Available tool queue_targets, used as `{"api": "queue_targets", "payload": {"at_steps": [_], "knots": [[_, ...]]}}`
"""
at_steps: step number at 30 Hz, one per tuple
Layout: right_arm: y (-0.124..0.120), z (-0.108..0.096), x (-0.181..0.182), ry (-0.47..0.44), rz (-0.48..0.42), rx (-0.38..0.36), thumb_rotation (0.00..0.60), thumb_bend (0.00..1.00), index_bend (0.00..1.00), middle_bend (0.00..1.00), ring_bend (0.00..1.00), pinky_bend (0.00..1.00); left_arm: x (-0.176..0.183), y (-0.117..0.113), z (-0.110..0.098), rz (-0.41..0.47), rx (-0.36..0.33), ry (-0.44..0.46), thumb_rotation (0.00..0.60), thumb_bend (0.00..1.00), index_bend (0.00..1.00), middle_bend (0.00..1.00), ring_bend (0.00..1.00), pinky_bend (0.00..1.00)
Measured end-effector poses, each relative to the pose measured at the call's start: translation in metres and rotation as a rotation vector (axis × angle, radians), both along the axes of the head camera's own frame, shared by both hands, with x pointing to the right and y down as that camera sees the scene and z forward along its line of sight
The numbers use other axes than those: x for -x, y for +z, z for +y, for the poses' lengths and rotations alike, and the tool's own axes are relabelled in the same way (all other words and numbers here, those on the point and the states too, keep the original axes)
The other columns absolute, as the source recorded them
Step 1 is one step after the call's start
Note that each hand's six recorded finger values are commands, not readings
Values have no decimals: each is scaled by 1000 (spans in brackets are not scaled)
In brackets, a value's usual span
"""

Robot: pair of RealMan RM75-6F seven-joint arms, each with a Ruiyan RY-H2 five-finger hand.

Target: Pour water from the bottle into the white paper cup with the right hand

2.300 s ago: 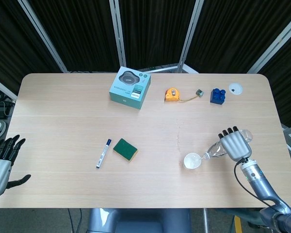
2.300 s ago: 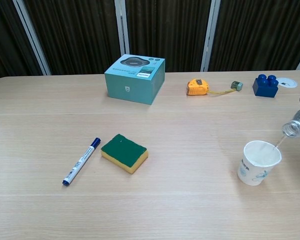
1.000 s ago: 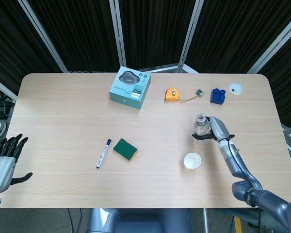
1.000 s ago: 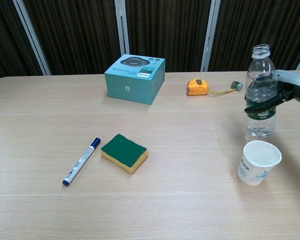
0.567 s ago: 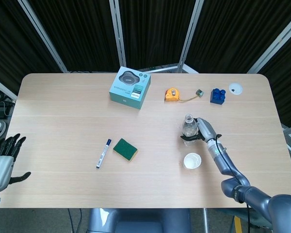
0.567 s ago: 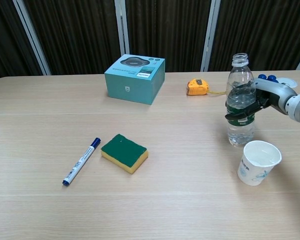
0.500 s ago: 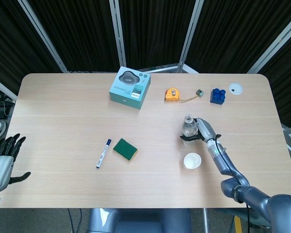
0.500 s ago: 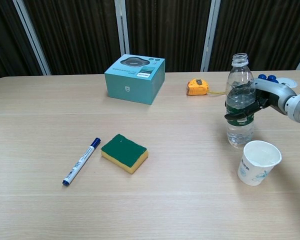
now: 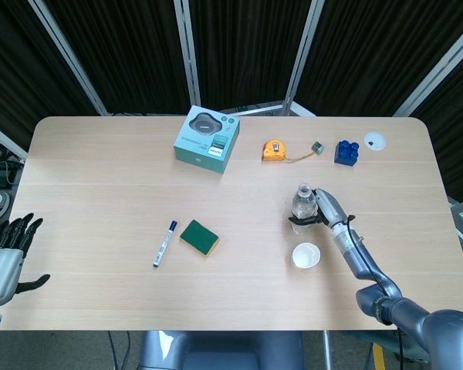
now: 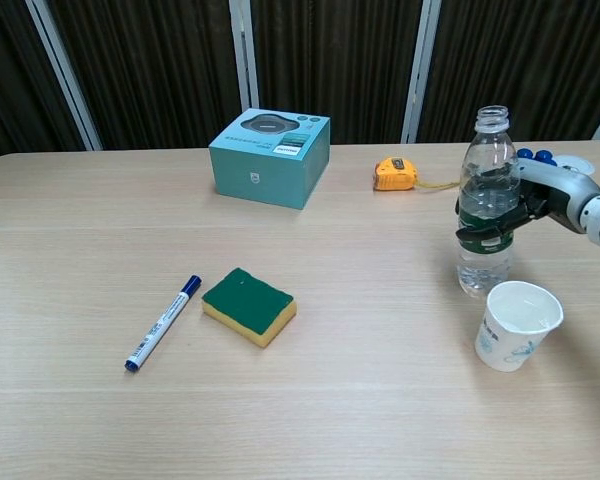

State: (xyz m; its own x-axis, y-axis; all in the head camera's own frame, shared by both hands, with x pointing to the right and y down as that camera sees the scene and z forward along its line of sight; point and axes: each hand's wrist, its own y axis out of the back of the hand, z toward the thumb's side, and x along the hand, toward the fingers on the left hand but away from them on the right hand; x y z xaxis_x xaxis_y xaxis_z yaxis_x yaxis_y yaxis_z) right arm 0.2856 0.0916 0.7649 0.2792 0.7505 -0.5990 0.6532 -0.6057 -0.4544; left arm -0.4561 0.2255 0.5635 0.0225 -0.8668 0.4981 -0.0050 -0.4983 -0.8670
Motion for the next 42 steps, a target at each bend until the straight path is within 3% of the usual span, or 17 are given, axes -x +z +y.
{"api": "queue_targets", "payload": {"at_steps": [12, 15, 17, 19, 24, 30, 36, 42], "knots": [[-5, 6, -22, -4, -7, 7, 600, 0, 289, 350, 219, 203, -3, -1, 2, 6, 1, 9, 600, 0, 0, 0, 0, 0], [-6, 7, -26, -11, -2, 8, 600, 0, 174, 224, 125, 104, -4, -2, 3, 8, -1, 12, 600, 0, 0, 0, 0, 0], [-7, 9, -28, -21, 3, 10, 600, 0, 49, 74, 26, 11, -4, -2, 3, 9, -1, 14, 600, 0, 0, 0, 0, 0], [-7, 11, -31, -44, 17, 18, 600, 0, 1, 6, 0, 0, -5, -2, 3, 10, 1, 15, 600, 0, 0, 0, 0, 0], [-10, 13, -45, -126, 93, 31, 600, 0, 0, 0, 0, 0, -5, -4, 4, 11, -2, 18, 600, 0, 0, 0, 0, 0], [-19, 14, -59, -183, 173, -8, 600, 0, 0, 0, 0, 0, -4, -7, 5, 9, -10, 18, 600, 0, 0, 0, 0, 0], [-42, 14, -85, -260, 307, -119, 600, 0, 0, 0, 0, 0, -6, -13, 5, 11, -27, 26, 600, 0, 0, 0, 0, 0], [-81, 26, -127, -273, 439, -221, 600, 0, 0, 0, 0, 0, -6, -24, 5, 9, -82, 33, 600, 0, 0, 0, 0, 0]]}}
